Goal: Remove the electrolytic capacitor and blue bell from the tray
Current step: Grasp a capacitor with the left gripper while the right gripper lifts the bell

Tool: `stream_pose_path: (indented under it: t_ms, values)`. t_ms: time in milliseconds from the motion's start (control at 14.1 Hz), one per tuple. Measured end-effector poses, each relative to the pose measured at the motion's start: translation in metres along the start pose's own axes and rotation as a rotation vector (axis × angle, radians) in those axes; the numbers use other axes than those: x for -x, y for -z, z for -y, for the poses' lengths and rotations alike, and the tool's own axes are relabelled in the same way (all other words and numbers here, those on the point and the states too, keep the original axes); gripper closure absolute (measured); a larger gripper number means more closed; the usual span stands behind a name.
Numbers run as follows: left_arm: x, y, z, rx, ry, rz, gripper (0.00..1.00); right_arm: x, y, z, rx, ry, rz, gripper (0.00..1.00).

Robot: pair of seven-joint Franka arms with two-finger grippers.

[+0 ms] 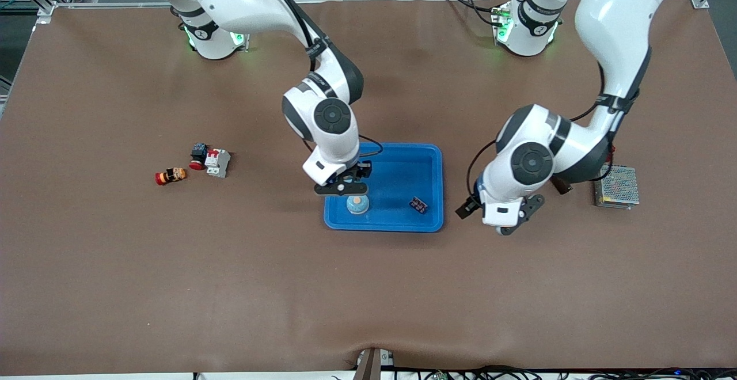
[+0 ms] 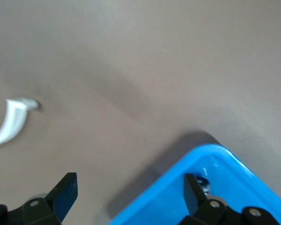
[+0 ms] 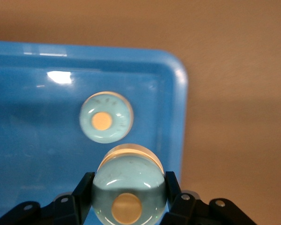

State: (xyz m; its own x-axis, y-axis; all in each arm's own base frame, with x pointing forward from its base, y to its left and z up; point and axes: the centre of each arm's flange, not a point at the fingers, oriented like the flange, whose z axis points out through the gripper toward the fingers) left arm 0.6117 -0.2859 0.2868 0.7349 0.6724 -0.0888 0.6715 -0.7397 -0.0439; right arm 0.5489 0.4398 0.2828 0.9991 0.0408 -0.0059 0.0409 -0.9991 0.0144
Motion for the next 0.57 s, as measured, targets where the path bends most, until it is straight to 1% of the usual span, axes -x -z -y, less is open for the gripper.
stream_pose_path:
  t_ms: [213,285,356,427,498,569]
  values:
    - [0.036,-0.026,-0.029,0.05,0.081,0.015,0.0,-0.025,0.037,-0.055,0.004,0.079,0.043,0.34]
    - [0.045,-0.033,-0.034,0.058,0.092,0.02,0.0,-0.034,0.05,-0.076,0.004,0.106,0.052,0.34]
    - [0.052,-0.039,-0.038,0.058,0.093,0.025,0.04,-0.042,0.062,-0.098,0.004,0.134,0.059,0.34]
    - [0.058,-0.043,-0.041,0.057,0.092,0.027,0.04,-0.05,0.072,-0.121,0.002,0.167,0.066,0.34]
    - [0.062,-0.045,-0.044,0.057,0.09,0.027,0.12,-0.058,0.08,-0.145,0.0,0.202,0.073,0.34]
    - [0.065,-0.046,-0.046,0.059,0.089,0.025,0.22,-0.065,0.086,-0.169,-0.003,0.238,0.079,0.34]
